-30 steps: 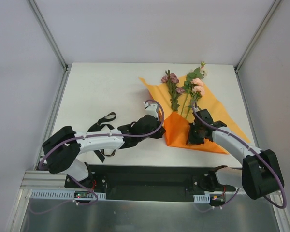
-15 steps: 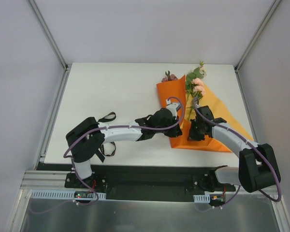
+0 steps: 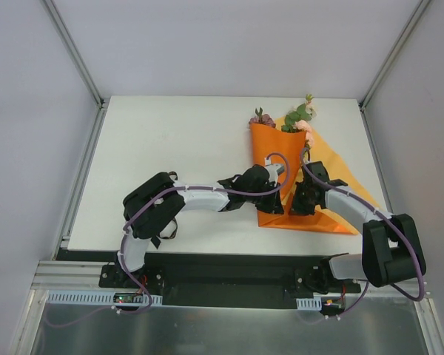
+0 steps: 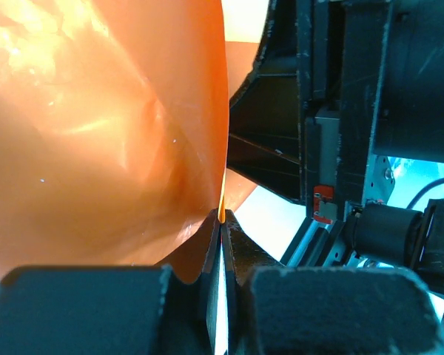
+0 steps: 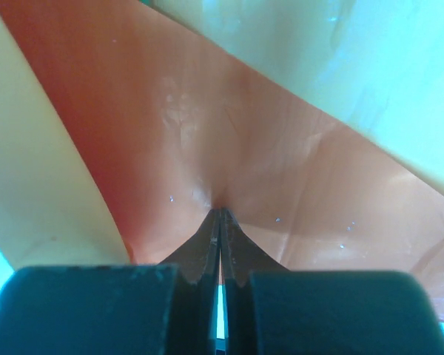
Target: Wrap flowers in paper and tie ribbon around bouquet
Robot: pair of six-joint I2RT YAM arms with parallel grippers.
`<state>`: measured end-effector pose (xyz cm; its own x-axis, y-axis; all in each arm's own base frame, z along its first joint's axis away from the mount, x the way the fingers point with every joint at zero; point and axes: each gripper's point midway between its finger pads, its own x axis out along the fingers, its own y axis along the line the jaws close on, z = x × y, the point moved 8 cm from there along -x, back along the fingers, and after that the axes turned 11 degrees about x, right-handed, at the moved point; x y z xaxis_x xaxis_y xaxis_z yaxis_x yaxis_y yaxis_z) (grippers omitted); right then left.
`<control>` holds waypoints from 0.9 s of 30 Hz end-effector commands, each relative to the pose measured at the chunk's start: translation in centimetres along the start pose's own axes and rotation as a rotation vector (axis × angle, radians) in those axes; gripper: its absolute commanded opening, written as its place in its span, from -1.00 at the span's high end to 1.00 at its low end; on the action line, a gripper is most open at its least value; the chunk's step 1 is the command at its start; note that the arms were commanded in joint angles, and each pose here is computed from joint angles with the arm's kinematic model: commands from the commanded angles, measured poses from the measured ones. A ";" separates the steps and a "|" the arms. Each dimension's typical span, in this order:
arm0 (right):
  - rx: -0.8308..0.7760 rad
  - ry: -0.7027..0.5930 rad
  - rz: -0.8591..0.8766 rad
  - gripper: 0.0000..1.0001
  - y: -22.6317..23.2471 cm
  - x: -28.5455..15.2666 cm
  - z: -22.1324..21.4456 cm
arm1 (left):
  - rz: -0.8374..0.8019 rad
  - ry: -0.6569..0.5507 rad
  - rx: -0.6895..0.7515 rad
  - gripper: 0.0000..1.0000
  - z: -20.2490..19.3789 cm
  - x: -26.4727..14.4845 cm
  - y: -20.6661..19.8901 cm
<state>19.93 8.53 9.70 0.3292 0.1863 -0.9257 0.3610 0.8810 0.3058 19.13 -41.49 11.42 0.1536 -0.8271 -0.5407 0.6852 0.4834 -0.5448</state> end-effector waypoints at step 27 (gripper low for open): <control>0.229 0.019 -0.088 0.81 -4.2 0.1 -0.7 | -0.300 0.047 -0.138 1.00 0.7 2.4 0.5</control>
<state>17.46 5.33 9.07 0.2959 0.1256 -0.9469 0.5348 0.7996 0.2731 20.53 -42.47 9.46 0.0010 -0.8924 -0.4513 0.5963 0.3628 -0.7161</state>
